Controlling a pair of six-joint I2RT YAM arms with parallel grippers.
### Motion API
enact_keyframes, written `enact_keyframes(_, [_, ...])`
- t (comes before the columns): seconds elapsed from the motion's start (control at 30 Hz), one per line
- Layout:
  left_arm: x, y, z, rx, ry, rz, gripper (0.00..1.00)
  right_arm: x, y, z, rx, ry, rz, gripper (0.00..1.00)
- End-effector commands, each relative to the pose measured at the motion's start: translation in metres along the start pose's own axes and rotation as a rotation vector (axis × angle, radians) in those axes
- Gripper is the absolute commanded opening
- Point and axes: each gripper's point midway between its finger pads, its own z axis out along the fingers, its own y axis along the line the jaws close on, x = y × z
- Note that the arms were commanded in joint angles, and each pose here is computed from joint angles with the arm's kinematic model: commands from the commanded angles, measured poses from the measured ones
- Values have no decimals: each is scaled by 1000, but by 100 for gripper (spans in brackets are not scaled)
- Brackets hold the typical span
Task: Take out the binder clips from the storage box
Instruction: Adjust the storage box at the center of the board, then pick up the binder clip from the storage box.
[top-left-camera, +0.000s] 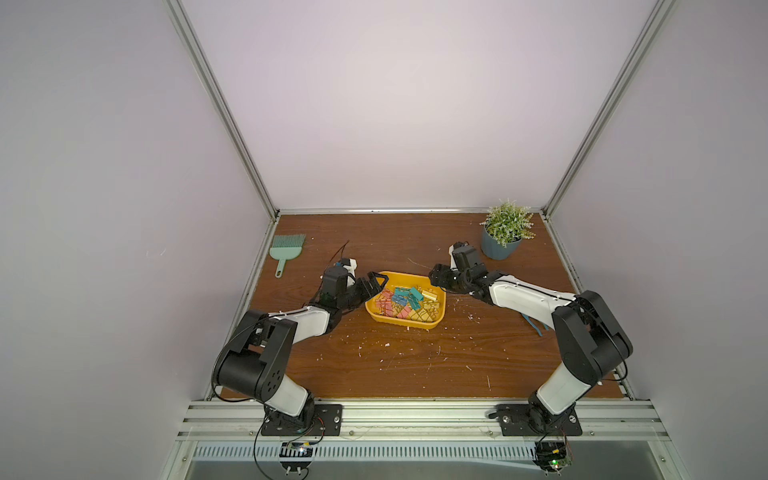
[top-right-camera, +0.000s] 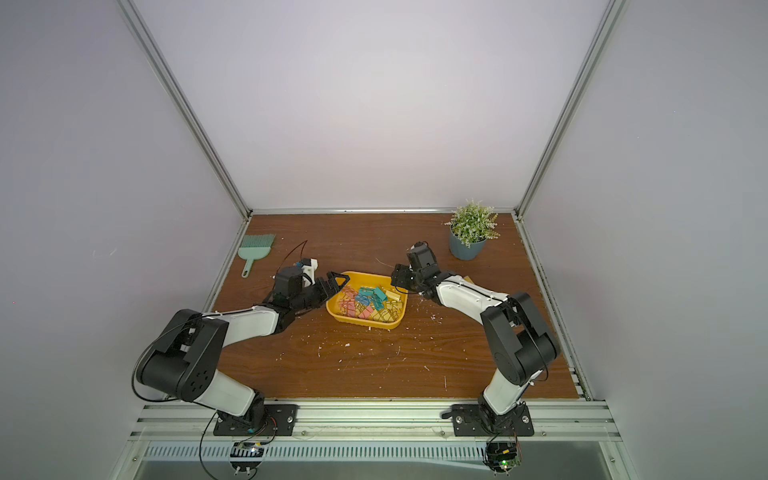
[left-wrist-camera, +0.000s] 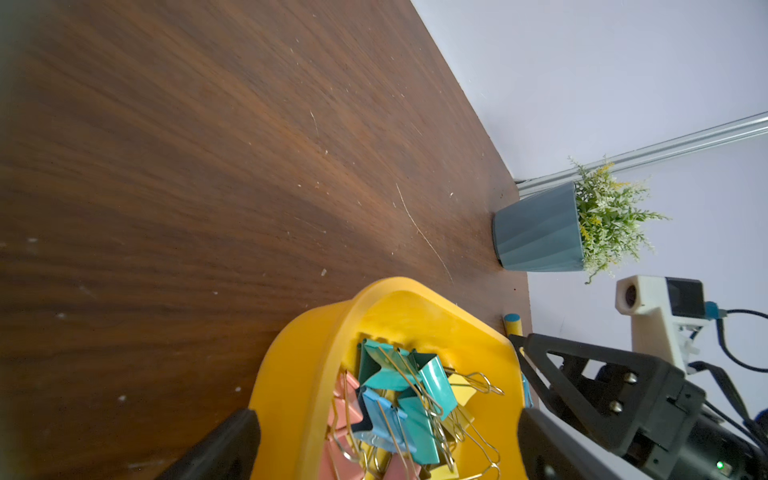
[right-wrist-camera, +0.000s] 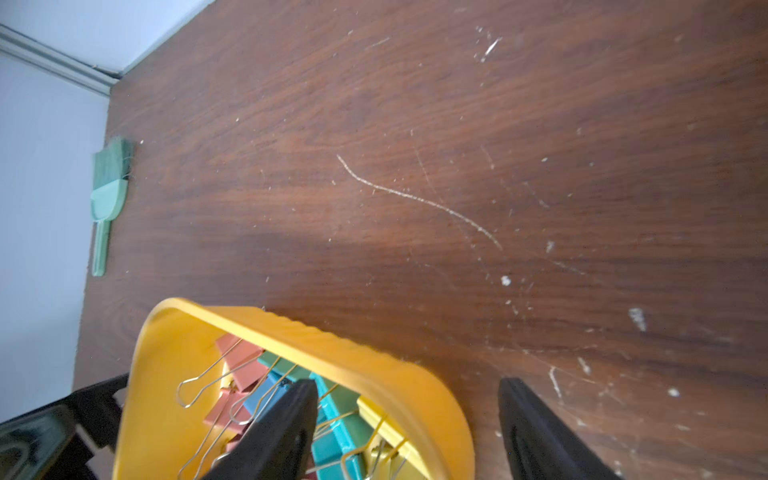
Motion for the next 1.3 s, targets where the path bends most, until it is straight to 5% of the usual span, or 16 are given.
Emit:
enact_keyframes(0.0, [-1,-1,-12,-43,-27,53,100,-11,3,-28,38,-23,-189,68])
enact_keyframes(0.27, [-1,22,-40,-285,40,290,96,18,11,-46,12,49,-564,52])
enact_keyframes(0.4, [-9,14,-48,-292,14,327,95,29,25,-36,9,83,-683,49])
enact_keyframes(0.93, [-25,-16,-65,-223,-78,368,98,34,34,-1,102,172,-860,42])
enact_keyframes(1.27, [-19,-11,-53,-243,10,421,93,36,30,4,146,231,-951,23])
